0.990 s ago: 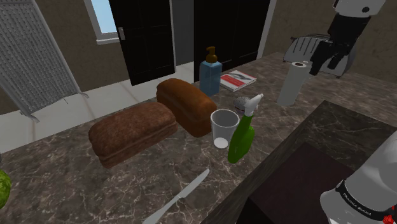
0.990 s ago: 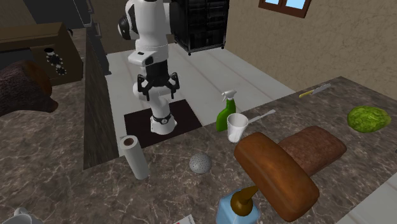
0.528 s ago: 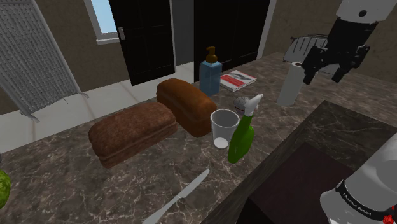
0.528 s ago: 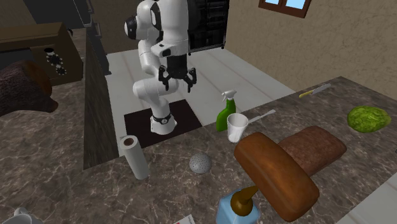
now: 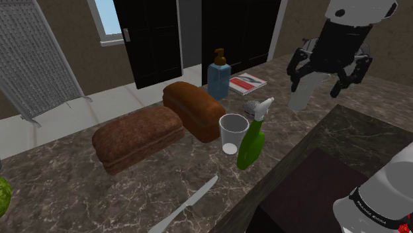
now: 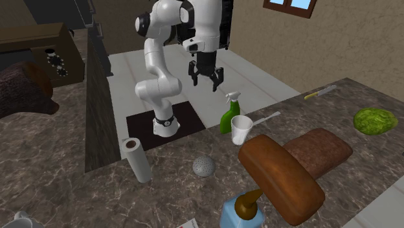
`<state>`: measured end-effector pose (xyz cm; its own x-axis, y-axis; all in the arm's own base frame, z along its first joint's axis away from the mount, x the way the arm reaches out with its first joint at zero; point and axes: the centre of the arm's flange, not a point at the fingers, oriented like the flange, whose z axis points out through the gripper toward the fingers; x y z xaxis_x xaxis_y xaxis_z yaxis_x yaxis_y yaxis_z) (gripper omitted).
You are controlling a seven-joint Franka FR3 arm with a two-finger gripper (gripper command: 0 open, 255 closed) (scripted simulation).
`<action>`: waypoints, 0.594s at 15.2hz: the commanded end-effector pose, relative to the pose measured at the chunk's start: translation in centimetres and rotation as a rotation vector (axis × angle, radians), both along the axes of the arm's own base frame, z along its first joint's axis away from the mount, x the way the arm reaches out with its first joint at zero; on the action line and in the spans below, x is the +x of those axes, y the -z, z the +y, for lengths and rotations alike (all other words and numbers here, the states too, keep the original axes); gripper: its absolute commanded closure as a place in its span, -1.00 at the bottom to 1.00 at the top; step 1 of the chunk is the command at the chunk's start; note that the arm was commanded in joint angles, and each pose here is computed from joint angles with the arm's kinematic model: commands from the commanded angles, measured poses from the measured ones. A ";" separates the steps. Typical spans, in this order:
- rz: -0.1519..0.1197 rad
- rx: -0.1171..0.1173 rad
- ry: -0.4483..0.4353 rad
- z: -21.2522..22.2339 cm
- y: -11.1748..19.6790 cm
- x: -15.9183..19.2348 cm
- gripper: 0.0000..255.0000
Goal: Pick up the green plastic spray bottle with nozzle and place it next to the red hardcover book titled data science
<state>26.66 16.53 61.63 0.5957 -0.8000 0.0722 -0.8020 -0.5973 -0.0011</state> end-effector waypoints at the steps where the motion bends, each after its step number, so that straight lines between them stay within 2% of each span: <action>1: -0.006 0.006 0.108 2.7 0.0 0.5 -1.00; 8: -0.030 0.020 0.455 10.5 -0.3 5.3 -1.00; 9: -0.032 0.021 0.481 11.1 -0.3 5.8 -1.00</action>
